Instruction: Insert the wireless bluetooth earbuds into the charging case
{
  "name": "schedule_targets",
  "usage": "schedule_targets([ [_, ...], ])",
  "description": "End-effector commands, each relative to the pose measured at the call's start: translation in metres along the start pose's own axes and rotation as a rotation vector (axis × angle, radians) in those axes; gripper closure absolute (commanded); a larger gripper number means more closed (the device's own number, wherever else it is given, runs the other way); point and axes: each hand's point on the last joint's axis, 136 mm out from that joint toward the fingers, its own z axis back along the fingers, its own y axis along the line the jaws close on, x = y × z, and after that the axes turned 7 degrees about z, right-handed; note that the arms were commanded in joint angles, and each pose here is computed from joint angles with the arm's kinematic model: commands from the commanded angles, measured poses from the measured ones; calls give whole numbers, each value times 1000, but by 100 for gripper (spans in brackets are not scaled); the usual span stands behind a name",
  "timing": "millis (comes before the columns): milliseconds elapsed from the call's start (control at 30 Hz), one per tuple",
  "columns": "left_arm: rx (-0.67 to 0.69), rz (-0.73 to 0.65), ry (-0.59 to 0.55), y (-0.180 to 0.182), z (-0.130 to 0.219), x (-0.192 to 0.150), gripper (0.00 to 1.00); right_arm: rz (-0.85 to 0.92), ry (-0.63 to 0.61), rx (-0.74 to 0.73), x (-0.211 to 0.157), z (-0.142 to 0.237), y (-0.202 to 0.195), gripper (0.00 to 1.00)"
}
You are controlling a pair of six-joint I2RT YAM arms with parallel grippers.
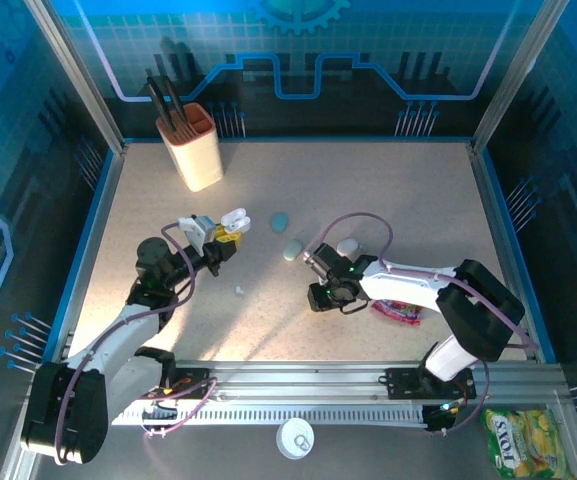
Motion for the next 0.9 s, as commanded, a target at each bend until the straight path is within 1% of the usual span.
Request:
schedule_targets([
  [0,3,-31,-7,0,-1,1,97,-7,-5,12,8,12,2,65],
  [133,-1,-30,6,1,-3,-4,96,-35,4,48,11,11,6,62],
  [200,-3,-29,7,1,-3,-5,96,-62,28,34,7,6,2,60],
  [233,-7,-28,9,1,-4,-5,96,-74,24,27,14,9,3,60],
  [333,-17,-32,10,0,-4,-5,96,-100,71,-14,12,8,-3,60],
  [433,-13,-41,15,0,-4,-6,96,-111,114,-13,12,8,-1,60],
  [600,-11,-50,20,0,-3,-9,96,-129,196,-12,9,9,3,64],
  [767,-27,-49,27,-2,-4,-11,96,-139,250,-14,8,6,5,66],
  [833,-41,-48,39,-4,-4,-12,96,-145,272,-10,6,4,5,67],
  [867,-47,-48,44,-5,-4,-12,96,-152,283,-12,6,2,4,70],
])
